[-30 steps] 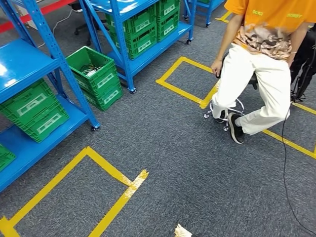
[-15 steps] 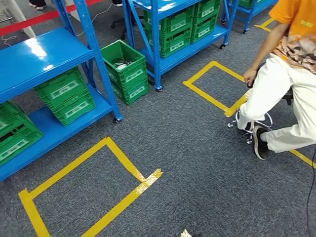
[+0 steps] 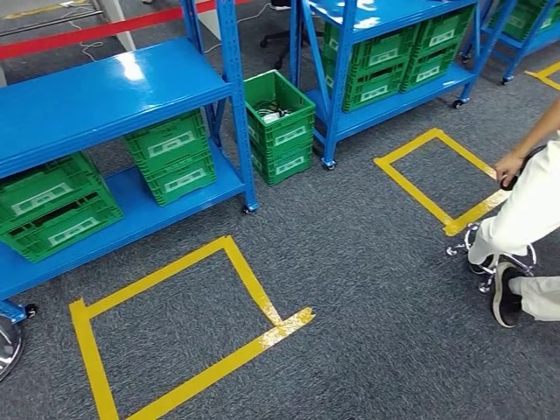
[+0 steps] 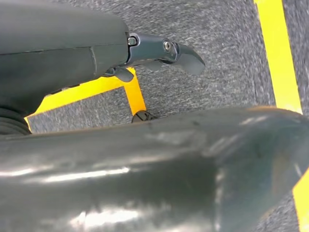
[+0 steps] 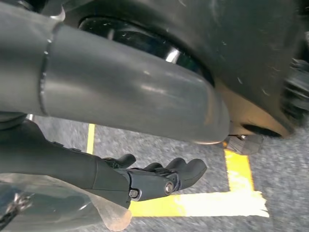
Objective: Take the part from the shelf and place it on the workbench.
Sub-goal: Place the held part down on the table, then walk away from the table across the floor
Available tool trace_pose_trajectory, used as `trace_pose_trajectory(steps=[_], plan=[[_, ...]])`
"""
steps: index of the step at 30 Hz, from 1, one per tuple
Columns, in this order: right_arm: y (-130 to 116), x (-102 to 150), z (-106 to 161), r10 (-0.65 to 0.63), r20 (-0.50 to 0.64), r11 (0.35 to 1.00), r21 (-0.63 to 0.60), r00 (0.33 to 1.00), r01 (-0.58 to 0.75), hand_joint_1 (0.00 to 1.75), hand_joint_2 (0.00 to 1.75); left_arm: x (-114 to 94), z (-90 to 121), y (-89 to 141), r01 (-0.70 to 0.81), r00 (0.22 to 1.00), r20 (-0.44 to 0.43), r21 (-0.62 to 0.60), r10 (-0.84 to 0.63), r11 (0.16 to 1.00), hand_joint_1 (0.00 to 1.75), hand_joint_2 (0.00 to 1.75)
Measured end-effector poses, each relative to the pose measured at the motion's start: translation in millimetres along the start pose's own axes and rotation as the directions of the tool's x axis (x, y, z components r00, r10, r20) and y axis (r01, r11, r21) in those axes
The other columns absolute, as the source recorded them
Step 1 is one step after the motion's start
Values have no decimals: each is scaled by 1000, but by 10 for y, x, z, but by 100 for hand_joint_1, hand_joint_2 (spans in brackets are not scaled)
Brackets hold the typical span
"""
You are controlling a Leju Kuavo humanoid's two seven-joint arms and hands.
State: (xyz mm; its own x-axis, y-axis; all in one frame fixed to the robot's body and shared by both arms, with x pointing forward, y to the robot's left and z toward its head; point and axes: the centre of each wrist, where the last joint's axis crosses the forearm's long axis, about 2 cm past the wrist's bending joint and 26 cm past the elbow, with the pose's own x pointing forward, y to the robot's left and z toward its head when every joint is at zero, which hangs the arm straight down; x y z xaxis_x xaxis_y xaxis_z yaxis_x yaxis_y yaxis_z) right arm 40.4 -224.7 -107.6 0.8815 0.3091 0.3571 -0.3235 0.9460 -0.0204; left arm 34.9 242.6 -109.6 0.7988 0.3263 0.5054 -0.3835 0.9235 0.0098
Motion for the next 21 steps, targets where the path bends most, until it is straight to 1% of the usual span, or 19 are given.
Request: trace_pose_trajectory(steps=[11,21], plan=[[-11,-21,4,8,-3,1000,-2,1000,-8,0,0,-2,1,-1,3,1000,4,8,-3,1000,0,0],[-23,21,-7,10,9,1000,-3,1000,-10,0,0,-10,3,16,6,1000,2,14,-7,1000,0,0]])
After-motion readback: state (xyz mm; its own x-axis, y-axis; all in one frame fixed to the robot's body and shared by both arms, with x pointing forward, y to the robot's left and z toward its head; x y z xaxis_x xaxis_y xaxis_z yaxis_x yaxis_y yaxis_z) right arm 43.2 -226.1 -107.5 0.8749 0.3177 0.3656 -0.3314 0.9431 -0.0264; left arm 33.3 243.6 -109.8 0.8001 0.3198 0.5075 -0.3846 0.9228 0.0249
